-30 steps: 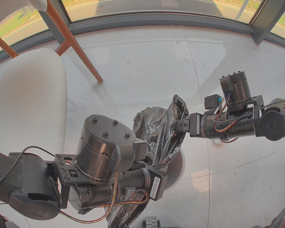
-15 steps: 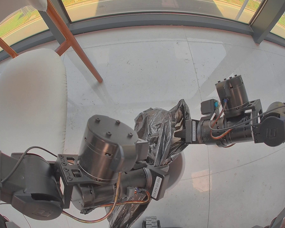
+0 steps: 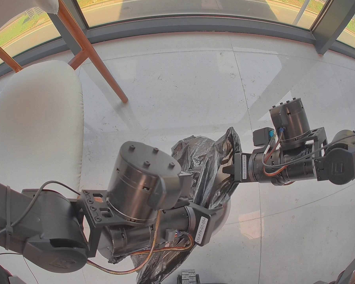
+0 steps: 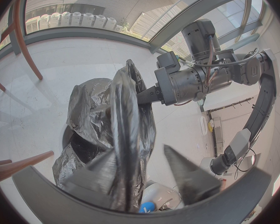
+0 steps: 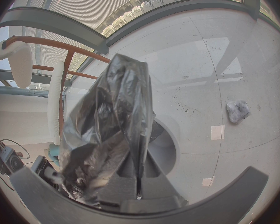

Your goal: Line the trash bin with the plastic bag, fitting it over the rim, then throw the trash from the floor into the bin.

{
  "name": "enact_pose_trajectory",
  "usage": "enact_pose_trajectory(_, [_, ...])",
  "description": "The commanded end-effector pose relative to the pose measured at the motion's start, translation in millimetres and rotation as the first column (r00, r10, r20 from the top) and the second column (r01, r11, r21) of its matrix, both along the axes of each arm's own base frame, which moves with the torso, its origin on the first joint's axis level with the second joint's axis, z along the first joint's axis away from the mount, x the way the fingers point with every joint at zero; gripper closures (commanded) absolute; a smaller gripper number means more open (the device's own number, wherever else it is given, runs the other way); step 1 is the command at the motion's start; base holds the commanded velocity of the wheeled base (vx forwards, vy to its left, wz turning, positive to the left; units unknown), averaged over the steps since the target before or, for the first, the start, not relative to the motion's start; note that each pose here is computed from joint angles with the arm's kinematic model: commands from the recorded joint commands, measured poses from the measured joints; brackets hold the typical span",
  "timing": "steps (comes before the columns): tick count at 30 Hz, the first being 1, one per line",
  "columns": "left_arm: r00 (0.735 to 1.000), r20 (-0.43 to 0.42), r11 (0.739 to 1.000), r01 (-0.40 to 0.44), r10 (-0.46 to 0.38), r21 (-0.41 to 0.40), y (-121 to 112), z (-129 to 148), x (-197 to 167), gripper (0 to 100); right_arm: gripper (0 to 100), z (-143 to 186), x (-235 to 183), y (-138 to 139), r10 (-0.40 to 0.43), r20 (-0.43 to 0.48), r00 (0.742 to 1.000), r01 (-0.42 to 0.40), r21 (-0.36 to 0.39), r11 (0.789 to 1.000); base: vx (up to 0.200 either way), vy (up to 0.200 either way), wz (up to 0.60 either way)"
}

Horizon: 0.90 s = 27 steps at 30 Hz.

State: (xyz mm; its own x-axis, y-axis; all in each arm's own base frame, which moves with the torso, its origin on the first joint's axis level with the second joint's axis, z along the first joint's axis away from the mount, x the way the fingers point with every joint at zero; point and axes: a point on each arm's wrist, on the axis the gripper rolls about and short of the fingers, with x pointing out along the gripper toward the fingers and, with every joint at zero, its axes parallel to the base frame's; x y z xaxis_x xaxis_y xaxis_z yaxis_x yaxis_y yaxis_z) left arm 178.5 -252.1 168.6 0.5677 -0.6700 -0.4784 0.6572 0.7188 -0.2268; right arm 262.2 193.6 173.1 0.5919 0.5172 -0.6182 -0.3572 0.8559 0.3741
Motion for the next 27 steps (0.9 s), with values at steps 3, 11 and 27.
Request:
enact_pose_trajectory(3, [1.000,-0.010,1.000,-0.010,0.010,0.003,-1.6,-2.8,3.0,0,100,4.3,-1.4,-2.1,-0.003,0.011,1.000,0.003,0.007,1.000,0.000,0.000,0.00])
enact_pose_trajectory(11, [1.000,-0.019,0.999,-0.015,0.015,0.034,-3.6,-10.6,5.2,0,100,6.1,-1.5,-2.2,-0.005,0.016,1.000,0.005,0.011,1.000,0.000,0.000,0.00])
enact_pose_trajectory(27, [0.999,-0.051,0.985,-0.010,0.019,0.171,-27.4,-47.1,21.7,0,100,7.1,2.6,-5.5,-0.024,0.020,1.000,0.023,0.013,1.000,0.000,0.000,0.00])
